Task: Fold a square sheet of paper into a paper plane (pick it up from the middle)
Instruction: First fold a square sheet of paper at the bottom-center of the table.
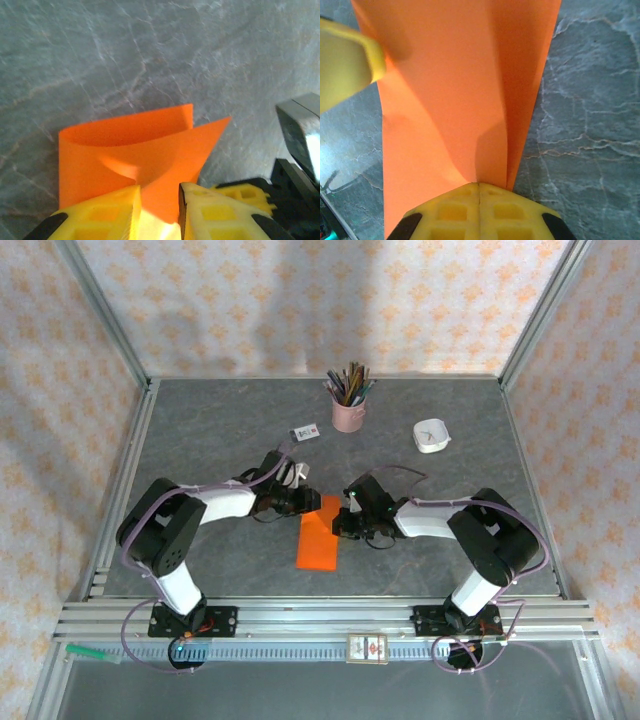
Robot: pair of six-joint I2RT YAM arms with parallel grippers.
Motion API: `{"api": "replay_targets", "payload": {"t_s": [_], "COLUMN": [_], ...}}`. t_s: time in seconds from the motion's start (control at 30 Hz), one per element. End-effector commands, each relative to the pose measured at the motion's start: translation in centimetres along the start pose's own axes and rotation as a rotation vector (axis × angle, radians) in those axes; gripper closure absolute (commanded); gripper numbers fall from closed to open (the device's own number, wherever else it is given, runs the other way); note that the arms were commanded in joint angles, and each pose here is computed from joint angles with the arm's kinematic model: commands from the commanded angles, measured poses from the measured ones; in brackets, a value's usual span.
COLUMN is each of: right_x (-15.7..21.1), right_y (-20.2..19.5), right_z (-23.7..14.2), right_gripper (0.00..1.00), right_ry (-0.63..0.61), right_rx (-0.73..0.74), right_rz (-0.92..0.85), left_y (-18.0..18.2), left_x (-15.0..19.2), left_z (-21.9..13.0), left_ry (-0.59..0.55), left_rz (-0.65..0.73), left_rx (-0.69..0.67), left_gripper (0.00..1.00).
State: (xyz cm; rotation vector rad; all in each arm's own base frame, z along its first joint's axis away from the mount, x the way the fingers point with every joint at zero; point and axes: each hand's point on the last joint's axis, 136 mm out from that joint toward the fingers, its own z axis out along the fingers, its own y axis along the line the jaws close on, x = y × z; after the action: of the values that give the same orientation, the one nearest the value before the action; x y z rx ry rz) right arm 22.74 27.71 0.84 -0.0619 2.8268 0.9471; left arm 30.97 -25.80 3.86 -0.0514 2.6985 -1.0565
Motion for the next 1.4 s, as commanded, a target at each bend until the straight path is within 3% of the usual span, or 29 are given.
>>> {"api": "replay_targets", "payload": {"t_s": [0.0, 0.13, 0.4, 0.9, 1.13, 1.23, 1.37], "right_x": [4.5, 4.5, 4.4, 4.4, 4.3, 4.1, 4.0], "right_y": [-9.8, -9.8, -9.9, -10.1, -10.1, -10.0, -9.9], "right_z": [0.4, 0.4, 0.4, 0.4, 0.3, 0.2, 0.3], "right_gripper": [1.0, 1.0, 1.0, 1.0, 1.0, 1.0, 1.0], "right_ry": [0.1, 0.101, 0.101, 0.105, 0.103, 0.098, 0.096], "right_rx": [0.374, 0.376, 0.38, 0.382, 0.385, 0.383, 0.381], "right_rz": [0.071, 0.071, 0.07, 0.075, 0.076, 0.078, 0.078], "left_y": [1.5, 2.3, -1.4, 2.6, -0.3, -0.9, -1.0], "left_x": [-0.4, -0.4, -2.0, -1.9, -3.4, -2.7, 0.9], "left_z": [0.7, 0.9, -0.6, 1.3, -1.1, -2.3, -3.6], "left_ry": [0.001, 0.01, -0.027, 0.012, -0.049, -0.057, -0.029], "left_rz": [0.004, 0.016, 0.05, -0.004, 0.02, 0.03, -0.005], "left_rx": [-0.033, -0.051, 0.067, -0.003, 0.049, 0.061, 0.073], "left_gripper": [0.72, 0.71, 0.69, 0.7, 0.68, 0.68, 0.7]}}
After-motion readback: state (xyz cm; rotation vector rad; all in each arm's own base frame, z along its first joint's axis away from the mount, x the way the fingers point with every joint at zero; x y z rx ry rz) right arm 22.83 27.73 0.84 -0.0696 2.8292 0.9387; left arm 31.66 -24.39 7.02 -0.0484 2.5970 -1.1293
